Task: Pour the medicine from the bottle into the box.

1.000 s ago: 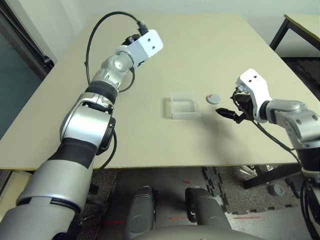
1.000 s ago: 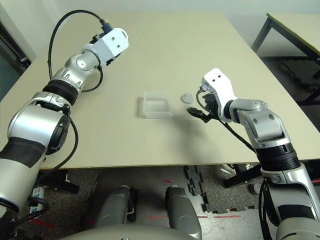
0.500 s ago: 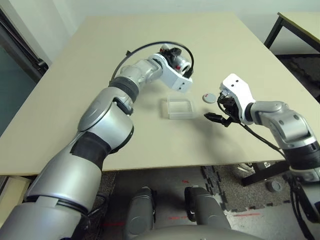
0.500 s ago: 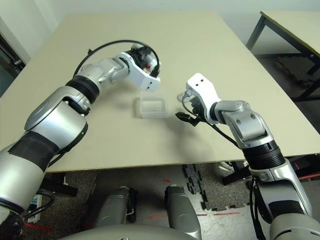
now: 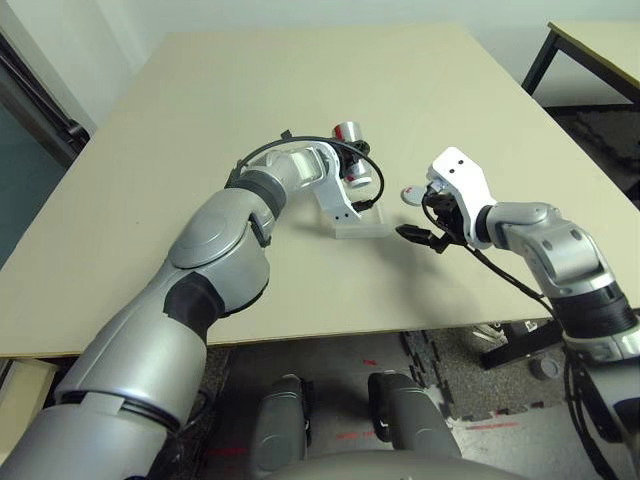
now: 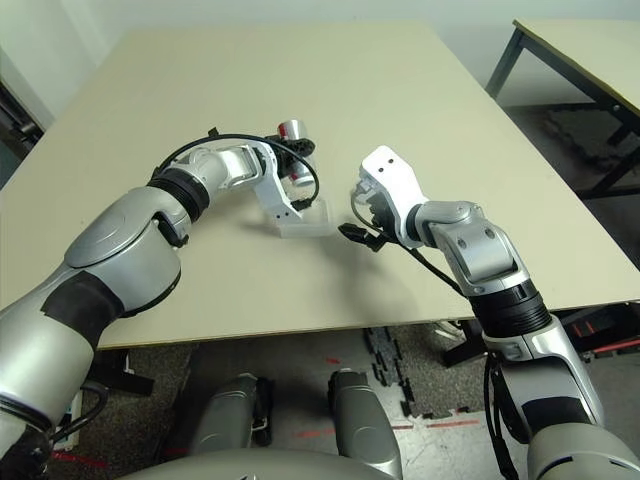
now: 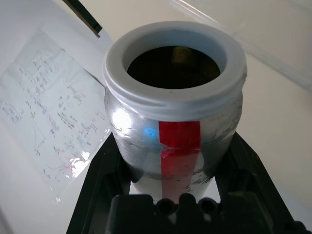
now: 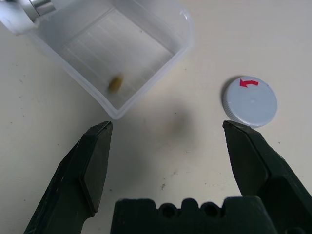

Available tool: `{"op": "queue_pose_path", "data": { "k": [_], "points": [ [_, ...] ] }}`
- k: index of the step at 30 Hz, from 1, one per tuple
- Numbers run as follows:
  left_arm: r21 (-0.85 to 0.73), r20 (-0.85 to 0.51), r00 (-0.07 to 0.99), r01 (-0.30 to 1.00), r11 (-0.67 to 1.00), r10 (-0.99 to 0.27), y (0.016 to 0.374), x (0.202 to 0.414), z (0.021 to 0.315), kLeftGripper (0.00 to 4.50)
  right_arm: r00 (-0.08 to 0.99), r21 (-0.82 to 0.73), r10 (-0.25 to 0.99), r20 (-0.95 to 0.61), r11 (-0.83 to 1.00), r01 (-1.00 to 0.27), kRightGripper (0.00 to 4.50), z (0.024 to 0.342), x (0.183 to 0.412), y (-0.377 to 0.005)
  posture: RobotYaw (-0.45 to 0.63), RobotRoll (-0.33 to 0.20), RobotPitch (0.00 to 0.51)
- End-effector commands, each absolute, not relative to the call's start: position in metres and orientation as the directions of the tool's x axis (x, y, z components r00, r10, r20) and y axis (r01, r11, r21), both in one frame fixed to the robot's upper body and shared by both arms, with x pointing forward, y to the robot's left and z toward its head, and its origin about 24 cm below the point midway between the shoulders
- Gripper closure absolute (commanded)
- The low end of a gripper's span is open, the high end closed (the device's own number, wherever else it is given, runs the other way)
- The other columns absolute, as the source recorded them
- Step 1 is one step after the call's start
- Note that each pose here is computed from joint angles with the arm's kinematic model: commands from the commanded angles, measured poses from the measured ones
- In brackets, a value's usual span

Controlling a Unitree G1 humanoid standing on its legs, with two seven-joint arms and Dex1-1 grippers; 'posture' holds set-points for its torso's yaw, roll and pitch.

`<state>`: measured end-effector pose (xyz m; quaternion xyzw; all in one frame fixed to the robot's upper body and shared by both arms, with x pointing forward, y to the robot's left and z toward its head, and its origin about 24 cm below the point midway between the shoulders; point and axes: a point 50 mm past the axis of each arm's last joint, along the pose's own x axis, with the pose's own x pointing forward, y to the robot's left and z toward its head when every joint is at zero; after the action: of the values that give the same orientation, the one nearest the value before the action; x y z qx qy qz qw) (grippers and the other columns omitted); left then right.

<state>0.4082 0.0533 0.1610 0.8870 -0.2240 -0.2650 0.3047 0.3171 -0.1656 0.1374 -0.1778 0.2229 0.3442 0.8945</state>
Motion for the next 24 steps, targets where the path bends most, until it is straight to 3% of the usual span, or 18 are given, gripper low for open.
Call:
{"op": "queue_pose_path", "data": {
  "k": [1,5,7,10,12,14,20,24],
  "points": [
    [0.705,-0.330,0.762,-0.194,-0.682,-0.557,0.057,0.409,0.163,2.04,0.667,-0.175,0.537,-0.517,0.696,-0.696,0.00,0.140,0.319,-0.164,-0.05,0.000,0.086],
    [0.905,-0.242,0.792,-0.025,-0.425,-0.560,0.059,0.412,0.176,2.04,0.672,-0.174,0.537,-0.511,0.701,-0.692,0.00,0.141,0.320,-0.165,-0.05,0.000,0.087],
    [0.975,-0.189,0.819,0.092,-0.201,-0.542,0.064,0.415,0.186,2.04,0.676,-0.173,0.535,-0.506,0.705,-0.688,0.00,0.141,0.320,-0.165,-0.05,0.000,0.089],
    [0.958,-0.137,0.853,0.243,0.151,-0.504,0.074,0.420,0.197,2.04,0.685,-0.174,0.537,-0.492,0.710,-0.682,0.00,0.143,0.320,-0.167,-0.04,0.000,0.089],
    [0.817,-0.086,0.893,0.317,0.483,-0.441,0.089,0.425,0.206,2.04,0.699,-0.170,0.540,-0.469,0.722,-0.671,0.00,0.146,0.321,-0.168,-0.03,0.000,0.088],
    [0.626,-0.054,0.927,0.320,0.711,-0.370,0.104,0.429,0.209,2.04,0.710,-0.150,0.549,-0.442,0.735,-0.661,0.00,0.148,0.322,-0.168,-0.02,0.000,0.087],
    [0.282,-0.049,0.979,0.204,0.937,-0.198,0.140,0.431,0.197,2.04,0.717,-0.111,0.555,-0.421,0.753,-0.648,0.00,0.152,0.320,-0.174,0.02,0.000,0.086],
    [0.199,-0.094,0.985,0.159,0.967,-0.142,0.152,0.429,0.178,2.04,0.708,-0.098,0.557,-0.434,0.752,-0.652,0.00,0.151,0.318,-0.177,0.03,0.000,0.088]
  ]
}}
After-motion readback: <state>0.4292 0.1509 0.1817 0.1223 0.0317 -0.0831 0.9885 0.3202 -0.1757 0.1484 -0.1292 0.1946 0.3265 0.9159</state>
